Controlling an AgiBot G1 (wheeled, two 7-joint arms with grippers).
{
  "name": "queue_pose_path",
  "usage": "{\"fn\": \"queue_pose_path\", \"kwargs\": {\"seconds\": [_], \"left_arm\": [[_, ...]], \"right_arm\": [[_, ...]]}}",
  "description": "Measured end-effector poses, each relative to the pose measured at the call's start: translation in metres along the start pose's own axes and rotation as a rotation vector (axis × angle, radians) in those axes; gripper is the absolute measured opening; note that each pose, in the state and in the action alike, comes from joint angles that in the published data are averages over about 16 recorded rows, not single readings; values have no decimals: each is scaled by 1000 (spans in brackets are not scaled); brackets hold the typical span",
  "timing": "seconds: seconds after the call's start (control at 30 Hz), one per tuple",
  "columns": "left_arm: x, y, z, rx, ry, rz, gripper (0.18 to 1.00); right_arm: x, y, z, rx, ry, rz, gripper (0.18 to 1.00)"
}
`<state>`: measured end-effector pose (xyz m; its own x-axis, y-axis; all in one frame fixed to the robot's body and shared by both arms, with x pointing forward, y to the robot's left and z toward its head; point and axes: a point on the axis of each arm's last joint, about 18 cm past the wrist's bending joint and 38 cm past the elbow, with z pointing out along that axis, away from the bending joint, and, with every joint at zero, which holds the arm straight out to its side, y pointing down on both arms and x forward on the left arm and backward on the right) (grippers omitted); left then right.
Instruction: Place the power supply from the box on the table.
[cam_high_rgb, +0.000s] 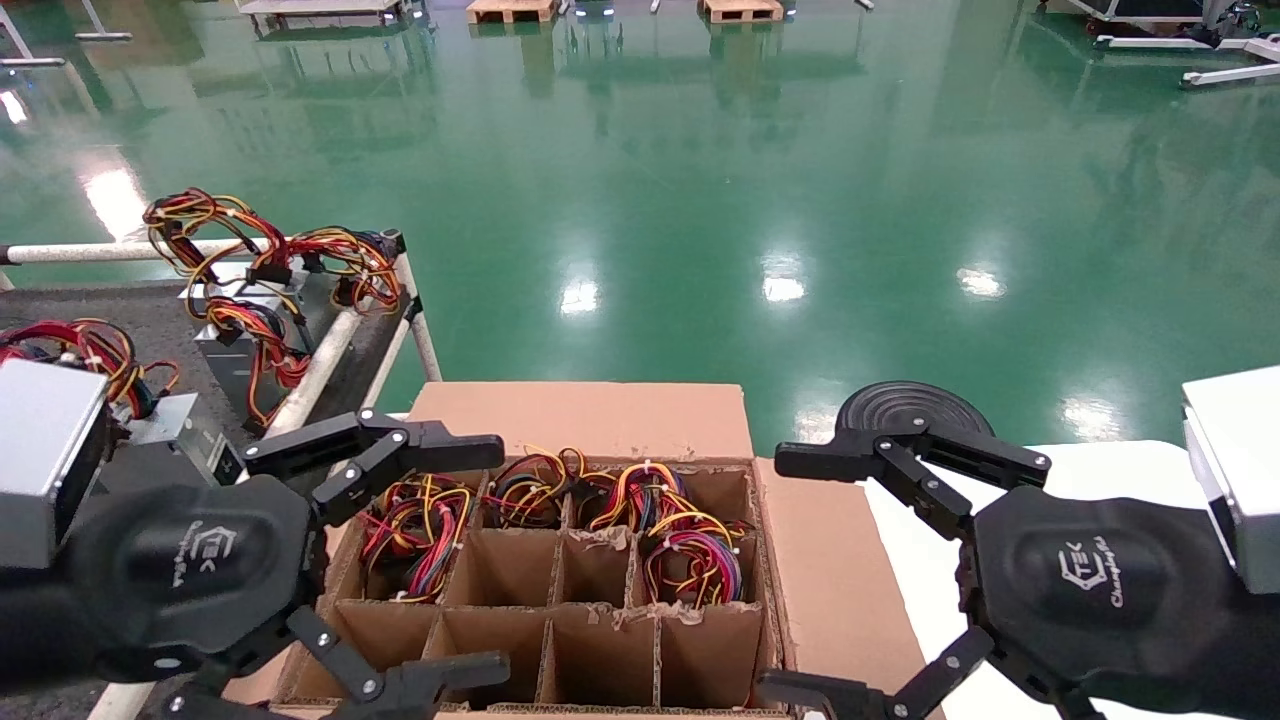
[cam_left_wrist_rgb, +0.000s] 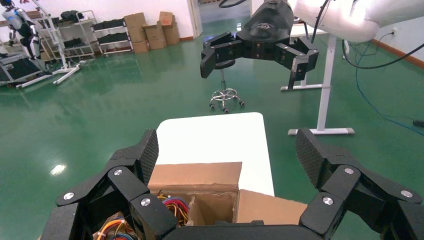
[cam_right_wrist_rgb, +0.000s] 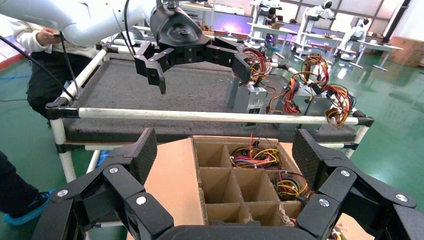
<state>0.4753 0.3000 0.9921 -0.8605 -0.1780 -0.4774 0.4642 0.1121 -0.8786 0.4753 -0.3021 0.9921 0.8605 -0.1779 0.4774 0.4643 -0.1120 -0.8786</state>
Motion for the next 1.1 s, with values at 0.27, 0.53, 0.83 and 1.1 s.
{"fn": "queue_pose_path", "kwargs": {"seconds": [0.27,0.53,0.83,1.1], "left_arm": [[0,0,0,0,0,0,1000],[0,0,0,0,0,0,1000],[0,0,0,0,0,0,1000],[0,0,0,0,0,0,1000]], "right_arm": [[0,0,0,0,0,0,1001],[0,0,0,0,0,0,1001],[0,0,0,0,0,0,1001],[0,0,0,0,0,0,1000]]}}
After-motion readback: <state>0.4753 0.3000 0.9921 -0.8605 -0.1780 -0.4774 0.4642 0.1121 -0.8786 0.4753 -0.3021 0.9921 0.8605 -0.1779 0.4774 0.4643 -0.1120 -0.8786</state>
